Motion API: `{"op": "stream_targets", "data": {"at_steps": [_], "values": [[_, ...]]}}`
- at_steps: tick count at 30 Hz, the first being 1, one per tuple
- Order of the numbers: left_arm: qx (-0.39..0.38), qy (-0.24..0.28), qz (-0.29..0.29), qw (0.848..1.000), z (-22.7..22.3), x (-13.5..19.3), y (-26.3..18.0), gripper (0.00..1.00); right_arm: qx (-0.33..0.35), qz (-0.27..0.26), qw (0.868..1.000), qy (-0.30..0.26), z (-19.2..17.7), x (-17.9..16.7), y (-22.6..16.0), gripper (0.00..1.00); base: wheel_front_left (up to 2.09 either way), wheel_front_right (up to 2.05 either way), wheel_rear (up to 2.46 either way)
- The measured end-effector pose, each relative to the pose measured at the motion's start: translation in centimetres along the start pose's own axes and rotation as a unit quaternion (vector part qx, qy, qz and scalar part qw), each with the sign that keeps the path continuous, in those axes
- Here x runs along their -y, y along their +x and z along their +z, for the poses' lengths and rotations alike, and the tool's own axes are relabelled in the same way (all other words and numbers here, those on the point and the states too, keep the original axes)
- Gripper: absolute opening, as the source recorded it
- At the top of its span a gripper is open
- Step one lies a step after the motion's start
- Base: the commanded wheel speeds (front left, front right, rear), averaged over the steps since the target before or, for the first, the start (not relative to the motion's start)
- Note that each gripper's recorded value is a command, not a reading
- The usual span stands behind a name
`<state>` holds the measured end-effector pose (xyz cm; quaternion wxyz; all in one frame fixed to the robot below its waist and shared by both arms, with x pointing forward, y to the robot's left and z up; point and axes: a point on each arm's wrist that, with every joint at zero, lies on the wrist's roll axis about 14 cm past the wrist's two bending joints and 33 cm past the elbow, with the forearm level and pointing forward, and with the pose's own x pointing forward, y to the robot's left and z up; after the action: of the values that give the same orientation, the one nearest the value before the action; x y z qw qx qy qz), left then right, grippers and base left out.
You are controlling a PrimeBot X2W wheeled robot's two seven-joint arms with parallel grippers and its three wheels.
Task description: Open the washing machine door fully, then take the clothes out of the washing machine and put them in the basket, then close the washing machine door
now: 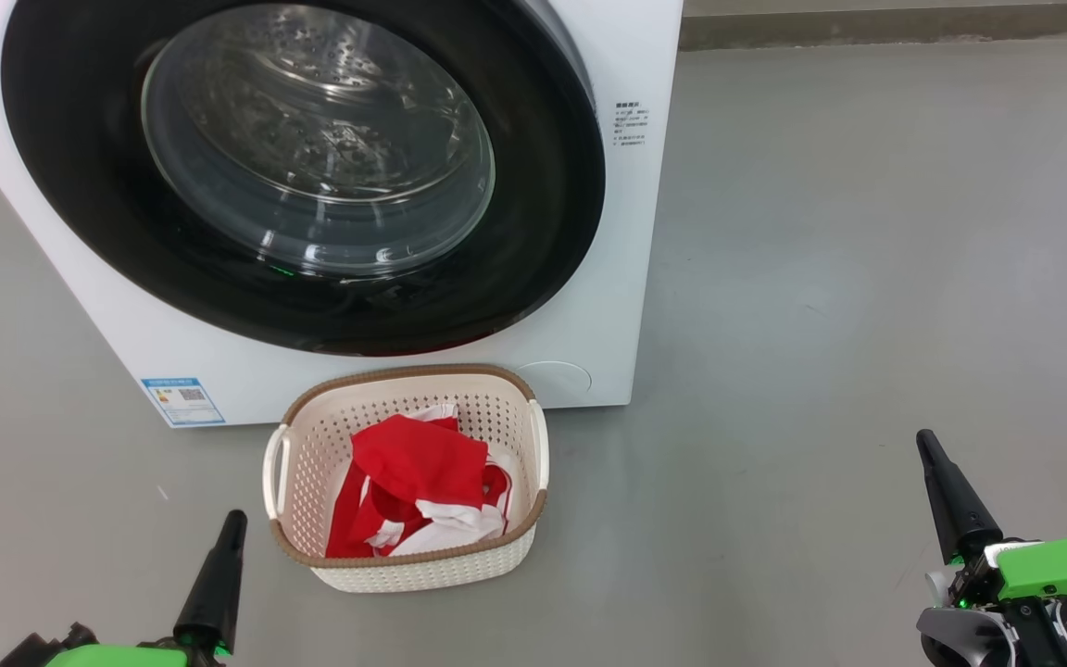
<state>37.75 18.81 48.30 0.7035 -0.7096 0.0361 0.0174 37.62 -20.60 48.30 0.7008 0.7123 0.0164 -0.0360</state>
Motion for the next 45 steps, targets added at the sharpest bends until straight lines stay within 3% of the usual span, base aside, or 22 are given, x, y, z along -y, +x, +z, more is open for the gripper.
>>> {"op": "stream_targets", "data": {"at_steps": [45], "values": [[0.001,0.0,0.0,1.0,0.06,0.0,0.0,0.0,-0.001,0.0,1.0,-0.001,-0.02,0.02,-0.01,0.0,0.0,0.0,0.0]]}}
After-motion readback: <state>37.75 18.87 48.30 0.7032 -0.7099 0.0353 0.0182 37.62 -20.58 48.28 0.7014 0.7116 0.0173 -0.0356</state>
